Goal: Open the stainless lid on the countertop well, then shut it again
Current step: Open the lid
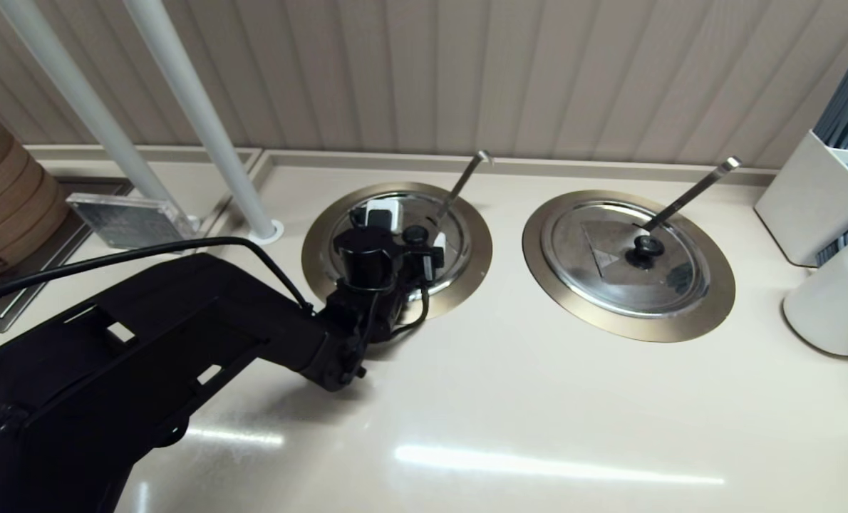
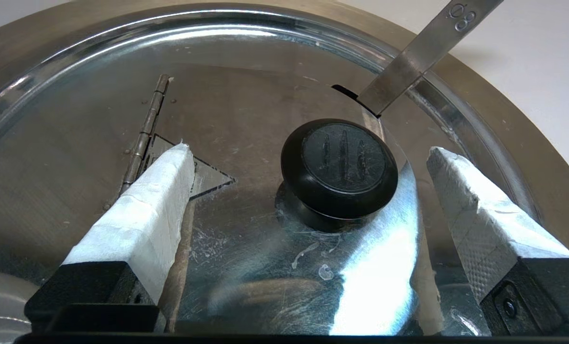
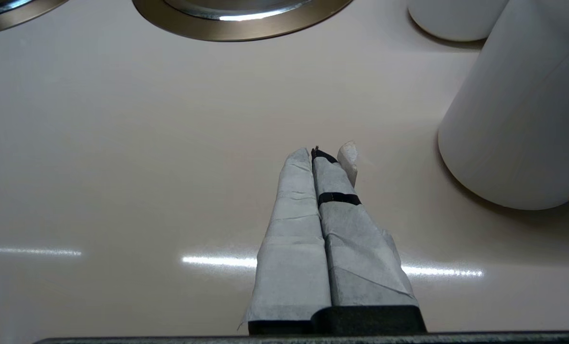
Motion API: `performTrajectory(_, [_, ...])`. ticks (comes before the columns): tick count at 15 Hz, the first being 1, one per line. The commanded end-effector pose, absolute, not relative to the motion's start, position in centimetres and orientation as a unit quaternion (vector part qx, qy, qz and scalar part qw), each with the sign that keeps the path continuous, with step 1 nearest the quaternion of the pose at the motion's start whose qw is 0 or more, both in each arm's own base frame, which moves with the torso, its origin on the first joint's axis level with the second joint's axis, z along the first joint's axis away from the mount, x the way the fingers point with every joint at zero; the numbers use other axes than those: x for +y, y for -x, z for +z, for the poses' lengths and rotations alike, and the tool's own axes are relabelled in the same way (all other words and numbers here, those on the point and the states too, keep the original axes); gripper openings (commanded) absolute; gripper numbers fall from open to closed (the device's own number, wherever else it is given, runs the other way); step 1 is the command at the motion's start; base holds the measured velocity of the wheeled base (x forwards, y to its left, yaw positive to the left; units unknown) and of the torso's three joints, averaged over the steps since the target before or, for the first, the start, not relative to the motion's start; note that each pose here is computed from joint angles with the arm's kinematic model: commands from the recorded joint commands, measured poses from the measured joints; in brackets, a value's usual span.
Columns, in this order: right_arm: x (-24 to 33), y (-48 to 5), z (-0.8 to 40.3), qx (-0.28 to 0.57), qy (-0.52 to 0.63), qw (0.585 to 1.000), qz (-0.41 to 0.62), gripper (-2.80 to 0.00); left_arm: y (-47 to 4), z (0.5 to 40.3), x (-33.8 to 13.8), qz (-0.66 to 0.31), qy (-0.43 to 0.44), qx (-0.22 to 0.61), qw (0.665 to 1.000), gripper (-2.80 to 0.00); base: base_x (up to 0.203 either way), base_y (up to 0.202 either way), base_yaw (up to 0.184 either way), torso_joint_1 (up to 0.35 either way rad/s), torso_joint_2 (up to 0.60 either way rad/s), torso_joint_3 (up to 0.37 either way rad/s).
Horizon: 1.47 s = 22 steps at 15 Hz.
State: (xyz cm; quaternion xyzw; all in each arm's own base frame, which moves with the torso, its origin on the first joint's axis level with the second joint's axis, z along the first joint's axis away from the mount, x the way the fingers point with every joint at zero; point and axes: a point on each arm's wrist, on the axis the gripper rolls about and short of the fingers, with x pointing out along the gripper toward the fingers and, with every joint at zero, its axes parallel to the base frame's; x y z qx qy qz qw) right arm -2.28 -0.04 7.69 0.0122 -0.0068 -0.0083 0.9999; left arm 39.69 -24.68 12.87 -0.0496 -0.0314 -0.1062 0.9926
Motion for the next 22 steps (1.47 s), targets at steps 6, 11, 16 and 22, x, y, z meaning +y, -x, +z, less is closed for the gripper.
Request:
performTrajectory(6, [0.0, 2.2, 7.6, -0.005, -0.012, 1.000, -0.008, -2.80, -40.7, 11.1, -23.8, -0.091, 0.007, -0.026, 0.996, 0.00, 0.000, 0.000, 0.000, 0.000, 0.00, 0.000])
performTrajectory(11, [0.0, 2.2, 7.6, -0.005, -0.012, 1.000, -0.008, -2.80, -41.3, 11.2, -23.1, -0.078, -0.011, -0.060, 0.995, 0.00, 0.000, 0.000, 0.000, 0.000, 0.00, 0.000])
performTrajectory(16, [0.0, 2.2, 7.6, -0.005, -0.012, 1.000, -0.008, -2.80, -41.2, 12.2, -22.8, -0.075, -0.005, -0.072, 0.995, 0.00, 0.000, 0.000, 0.000, 0.000, 0.00, 0.000])
performTrajectory(22, [0.0, 2.2, 7.6, -0.005, -0.012, 1.000, -0.008, -2.80, -40.7, 13.9, -22.6, -0.075, 0.007, -0.088, 0.993, 0.00, 0.000, 0.000, 0.000, 0.000, 0.00, 0.000])
